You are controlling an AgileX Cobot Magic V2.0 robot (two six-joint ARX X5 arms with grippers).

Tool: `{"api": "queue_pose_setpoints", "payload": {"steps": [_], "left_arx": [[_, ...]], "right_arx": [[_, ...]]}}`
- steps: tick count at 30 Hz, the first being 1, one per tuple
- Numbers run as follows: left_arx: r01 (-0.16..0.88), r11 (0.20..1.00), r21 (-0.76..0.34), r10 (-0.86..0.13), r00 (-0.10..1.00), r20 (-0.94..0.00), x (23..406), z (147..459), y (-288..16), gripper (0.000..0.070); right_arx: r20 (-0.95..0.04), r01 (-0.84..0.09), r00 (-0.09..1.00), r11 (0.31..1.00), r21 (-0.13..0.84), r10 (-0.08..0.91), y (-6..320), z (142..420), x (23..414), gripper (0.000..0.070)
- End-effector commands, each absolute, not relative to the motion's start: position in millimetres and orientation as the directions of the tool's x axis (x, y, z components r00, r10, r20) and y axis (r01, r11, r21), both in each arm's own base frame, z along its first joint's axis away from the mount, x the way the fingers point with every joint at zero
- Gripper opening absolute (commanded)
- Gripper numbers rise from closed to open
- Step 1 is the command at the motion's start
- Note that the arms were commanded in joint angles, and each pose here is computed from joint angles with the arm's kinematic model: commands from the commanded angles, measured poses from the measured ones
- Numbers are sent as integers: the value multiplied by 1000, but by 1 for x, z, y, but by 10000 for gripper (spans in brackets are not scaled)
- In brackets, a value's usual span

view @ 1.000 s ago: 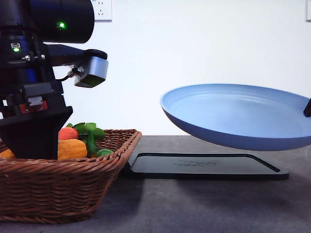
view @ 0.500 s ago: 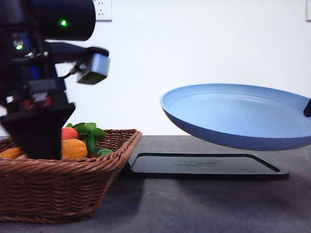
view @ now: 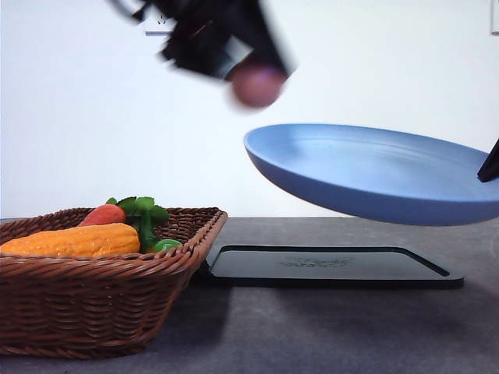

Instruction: Transfer egg from basket to plate and serve

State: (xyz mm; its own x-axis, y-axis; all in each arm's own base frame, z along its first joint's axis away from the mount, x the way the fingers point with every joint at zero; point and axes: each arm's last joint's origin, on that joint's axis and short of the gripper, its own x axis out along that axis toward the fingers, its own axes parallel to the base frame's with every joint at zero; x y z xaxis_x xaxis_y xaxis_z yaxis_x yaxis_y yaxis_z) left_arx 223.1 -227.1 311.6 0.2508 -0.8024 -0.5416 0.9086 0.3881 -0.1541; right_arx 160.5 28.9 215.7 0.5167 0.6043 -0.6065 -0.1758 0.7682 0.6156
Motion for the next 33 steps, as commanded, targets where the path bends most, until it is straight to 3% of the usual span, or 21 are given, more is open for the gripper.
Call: {"api": "queue_pose_setpoints", "payload": {"steps": [1, 5, 11, 21, 28, 33], "left_arx": [[919, 350, -183, -840, 221, -496, 220, 315, -240, 165], [960, 274, -60, -833, 205, -514, 206, 308, -262, 165], [962, 260, 81, -735, 251, -630, 191, 277, -293, 168], [955, 267, 131, -657, 280, -700, 181, 250, -314, 180], [935, 336, 112, -648, 316, -693, 183, 252, -313, 364], [922, 375, 97, -647, 336, -684, 180, 265, -304, 372]], "right_arx": [[-600, -168, 504, 752, 637, 621, 30, 217, 161, 0], [-622, -149, 458, 745, 650, 635, 32, 213, 158, 0], [-639, -139, 429, 746, 651, 638, 34, 211, 155, 0], [-653, -130, 406, 748, 651, 639, 35, 210, 153, 0], [-662, -118, 394, 749, 652, 637, 35, 207, 154, 0], [-692, -84, 349, 756, 649, 632, 36, 199, 162, 0]]}}
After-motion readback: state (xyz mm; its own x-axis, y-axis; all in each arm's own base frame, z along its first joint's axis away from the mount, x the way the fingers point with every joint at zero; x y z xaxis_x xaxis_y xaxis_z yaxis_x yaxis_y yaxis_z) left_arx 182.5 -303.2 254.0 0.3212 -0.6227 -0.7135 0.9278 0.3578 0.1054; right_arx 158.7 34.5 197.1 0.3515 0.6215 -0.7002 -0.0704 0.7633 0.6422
